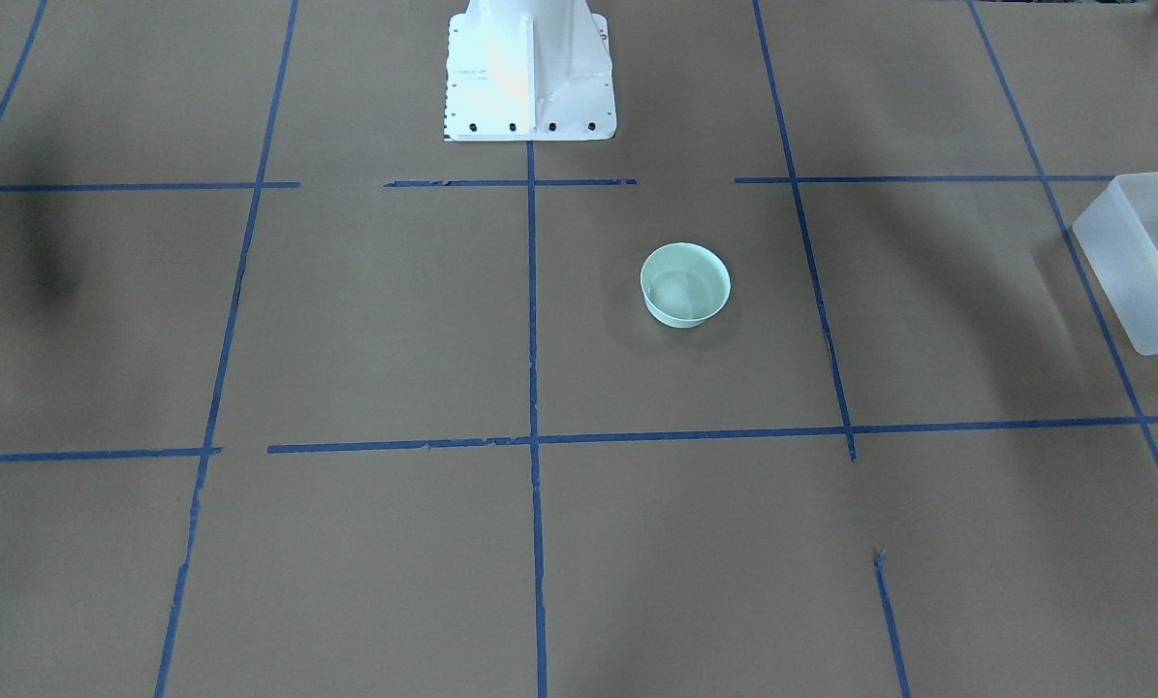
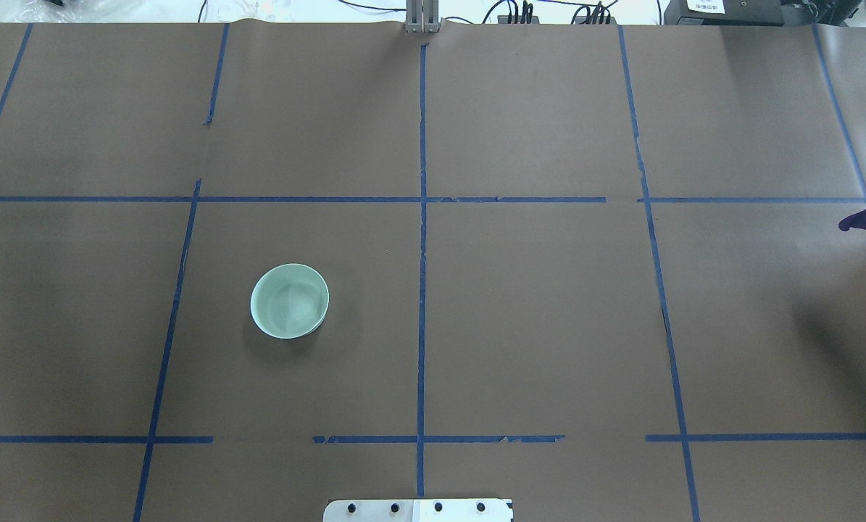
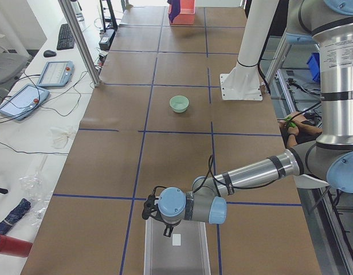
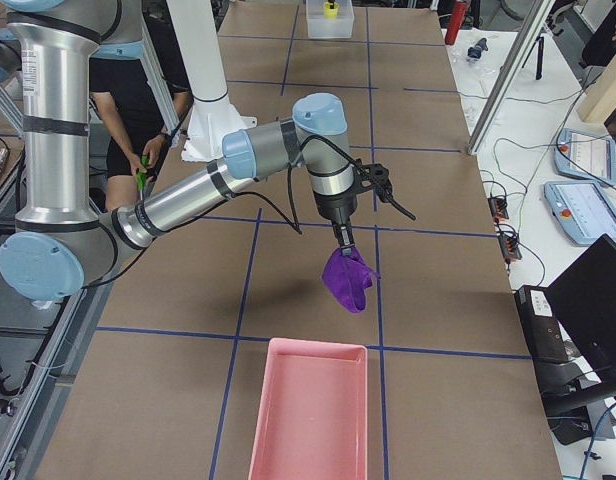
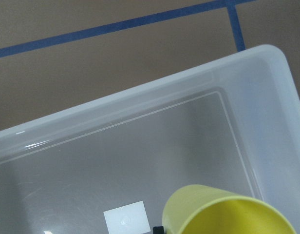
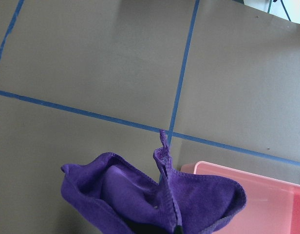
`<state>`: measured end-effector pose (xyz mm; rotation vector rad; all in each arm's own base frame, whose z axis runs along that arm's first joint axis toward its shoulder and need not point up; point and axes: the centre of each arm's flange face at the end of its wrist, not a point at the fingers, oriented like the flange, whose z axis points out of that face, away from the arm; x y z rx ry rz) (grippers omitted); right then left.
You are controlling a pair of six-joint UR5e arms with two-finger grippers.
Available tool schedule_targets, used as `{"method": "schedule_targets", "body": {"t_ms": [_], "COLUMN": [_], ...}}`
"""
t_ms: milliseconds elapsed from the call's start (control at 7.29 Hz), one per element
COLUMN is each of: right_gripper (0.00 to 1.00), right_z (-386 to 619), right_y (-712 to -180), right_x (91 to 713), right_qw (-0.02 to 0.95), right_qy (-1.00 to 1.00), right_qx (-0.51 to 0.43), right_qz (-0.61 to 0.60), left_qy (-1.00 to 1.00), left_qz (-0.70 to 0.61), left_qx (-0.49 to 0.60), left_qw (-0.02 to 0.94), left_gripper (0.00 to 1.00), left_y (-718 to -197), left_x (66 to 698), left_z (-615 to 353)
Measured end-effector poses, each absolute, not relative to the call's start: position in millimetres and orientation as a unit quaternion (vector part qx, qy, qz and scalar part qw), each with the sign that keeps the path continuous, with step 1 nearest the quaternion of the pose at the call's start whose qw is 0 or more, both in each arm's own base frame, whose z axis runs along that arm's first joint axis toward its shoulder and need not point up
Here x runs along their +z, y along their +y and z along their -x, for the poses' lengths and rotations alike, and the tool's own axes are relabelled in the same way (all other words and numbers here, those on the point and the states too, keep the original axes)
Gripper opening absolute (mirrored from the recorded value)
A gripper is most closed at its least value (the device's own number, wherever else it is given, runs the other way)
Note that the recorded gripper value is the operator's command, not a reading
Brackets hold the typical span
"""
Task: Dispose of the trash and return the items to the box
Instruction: 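Drop the cup in the clear box while the right gripper drops the cloth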
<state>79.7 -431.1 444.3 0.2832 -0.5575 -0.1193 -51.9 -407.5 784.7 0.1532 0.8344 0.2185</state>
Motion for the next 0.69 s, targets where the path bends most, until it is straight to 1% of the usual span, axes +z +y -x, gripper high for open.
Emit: {"method": "schedule_targets", "body": {"t_ms": [411, 686], "right_gripper": [0.00, 0.00], "right_z": [-92.2, -113.4], "right_y": [-433.8, -439.8], "right_x": [446.7, 455.2], "right_qw": [0.955, 0.958], "right_qy": [-0.250, -0.225], "right_qx": [-0.066, -0.082], "right_qz": [-0.148, -0.155], "left_qy": [0.400, 0.394], "left_qz": [-0.099, -0.137], "left_qx": [0.118, 0.128], "left_qw": [0.903, 0.900], "left_gripper": [1.00, 1.00], "left_y": [-417.2, -435.4], "left_x": [770.9, 725.7], "left_z": [50.3, 51.1]}}
